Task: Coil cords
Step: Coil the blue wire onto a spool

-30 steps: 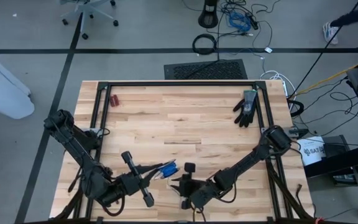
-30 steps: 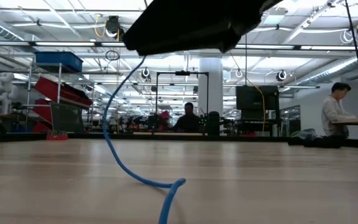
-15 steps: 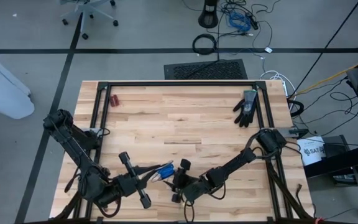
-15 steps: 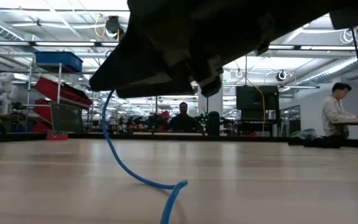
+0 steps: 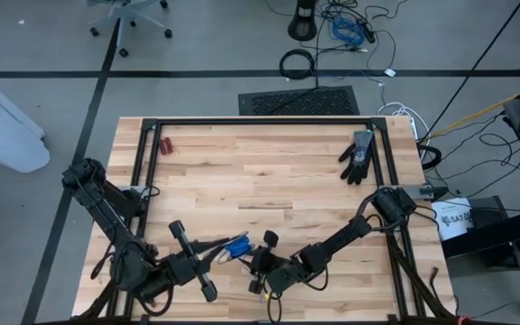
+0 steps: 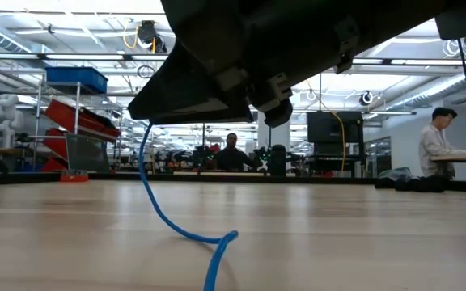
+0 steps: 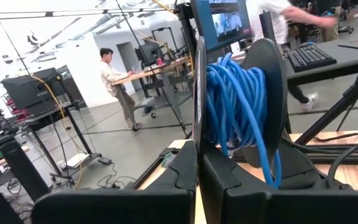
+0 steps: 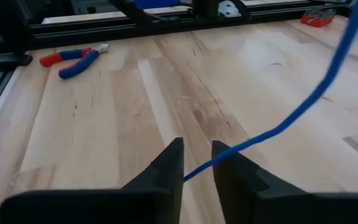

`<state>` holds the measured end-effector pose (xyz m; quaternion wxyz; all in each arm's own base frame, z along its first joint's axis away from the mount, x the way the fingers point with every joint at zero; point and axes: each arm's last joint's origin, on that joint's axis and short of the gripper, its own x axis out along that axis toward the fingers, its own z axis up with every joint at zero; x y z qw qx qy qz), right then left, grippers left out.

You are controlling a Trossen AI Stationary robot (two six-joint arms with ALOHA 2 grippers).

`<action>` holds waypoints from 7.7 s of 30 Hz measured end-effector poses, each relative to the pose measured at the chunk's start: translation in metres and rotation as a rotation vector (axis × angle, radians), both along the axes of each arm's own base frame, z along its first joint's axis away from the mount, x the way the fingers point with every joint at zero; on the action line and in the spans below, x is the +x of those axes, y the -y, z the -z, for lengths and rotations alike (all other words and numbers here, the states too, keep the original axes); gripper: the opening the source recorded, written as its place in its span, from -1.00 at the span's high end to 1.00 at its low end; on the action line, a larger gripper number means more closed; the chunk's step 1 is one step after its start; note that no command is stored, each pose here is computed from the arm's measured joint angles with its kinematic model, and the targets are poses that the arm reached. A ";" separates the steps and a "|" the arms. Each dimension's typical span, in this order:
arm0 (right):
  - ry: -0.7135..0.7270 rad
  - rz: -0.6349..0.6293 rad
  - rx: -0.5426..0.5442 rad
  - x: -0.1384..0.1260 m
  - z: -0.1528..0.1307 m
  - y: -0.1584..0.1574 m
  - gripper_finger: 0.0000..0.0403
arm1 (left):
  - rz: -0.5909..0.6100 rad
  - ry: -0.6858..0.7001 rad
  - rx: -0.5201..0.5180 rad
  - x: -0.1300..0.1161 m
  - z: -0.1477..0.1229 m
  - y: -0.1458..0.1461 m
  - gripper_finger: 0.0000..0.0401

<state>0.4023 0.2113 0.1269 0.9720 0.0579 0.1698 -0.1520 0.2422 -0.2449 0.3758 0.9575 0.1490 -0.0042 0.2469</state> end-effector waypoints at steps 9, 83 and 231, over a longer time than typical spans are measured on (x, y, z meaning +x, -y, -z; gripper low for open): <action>0.022 0.064 -0.078 -0.010 -0.007 -0.012 0.64 | 0.001 -0.001 0.000 -0.001 0.000 0.001 0.97; 0.050 0.063 -0.011 0.000 -0.011 0.002 0.99 | -0.013 -0.005 -0.004 -0.001 0.000 0.000 0.97; 0.843 -0.229 -0.200 -0.177 -0.320 -0.005 1.00 | 0.032 -0.217 0.288 -0.002 0.022 0.010 0.97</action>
